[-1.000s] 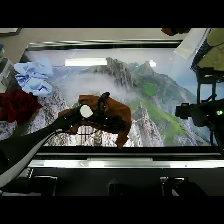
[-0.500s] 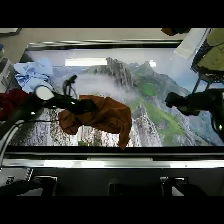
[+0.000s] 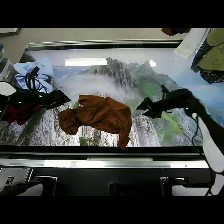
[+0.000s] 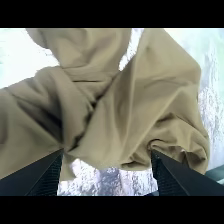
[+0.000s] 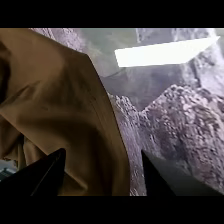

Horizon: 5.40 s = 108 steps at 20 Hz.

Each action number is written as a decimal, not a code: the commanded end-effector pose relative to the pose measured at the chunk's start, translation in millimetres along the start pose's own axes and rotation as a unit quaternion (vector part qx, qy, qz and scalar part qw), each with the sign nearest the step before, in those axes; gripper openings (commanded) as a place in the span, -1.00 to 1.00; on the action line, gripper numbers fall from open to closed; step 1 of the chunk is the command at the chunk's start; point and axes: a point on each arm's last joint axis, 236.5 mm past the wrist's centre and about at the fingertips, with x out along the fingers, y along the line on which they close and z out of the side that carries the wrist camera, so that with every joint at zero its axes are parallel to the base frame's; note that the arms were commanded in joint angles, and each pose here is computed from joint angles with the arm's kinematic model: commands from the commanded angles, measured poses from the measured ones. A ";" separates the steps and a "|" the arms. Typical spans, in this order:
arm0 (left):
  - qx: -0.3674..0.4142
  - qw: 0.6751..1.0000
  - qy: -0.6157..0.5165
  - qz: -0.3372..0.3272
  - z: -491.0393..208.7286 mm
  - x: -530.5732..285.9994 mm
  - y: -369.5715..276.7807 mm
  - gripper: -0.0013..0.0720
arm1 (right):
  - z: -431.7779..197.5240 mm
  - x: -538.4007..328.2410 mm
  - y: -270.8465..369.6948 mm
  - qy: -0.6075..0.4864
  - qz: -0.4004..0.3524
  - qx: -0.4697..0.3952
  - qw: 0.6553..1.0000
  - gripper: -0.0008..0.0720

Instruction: Fold the clothes and pants, and hang the long-sleeved shirts on hangers.

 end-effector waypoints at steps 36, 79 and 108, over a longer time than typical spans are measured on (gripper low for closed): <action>-0.175 0.982 -0.001 0.073 -80.9 73.5 164.5 0.17 | -21.1 37.1 31.9 0.033 0.040 -0.051 0.997 -0.89; 0.093 0.937 -0.324 0.088 203.6 -64.0 17.6 -0.92 | 86.4 -115.6 52.7 -0.165 -0.190 -0.079 0.965 -0.89; -0.218 0.970 -0.033 0.102 -36.0 -58.4 190.6 0.58 | -22.5 -53.1 -86.7 0.040 0.011 0.003 0.999 0.34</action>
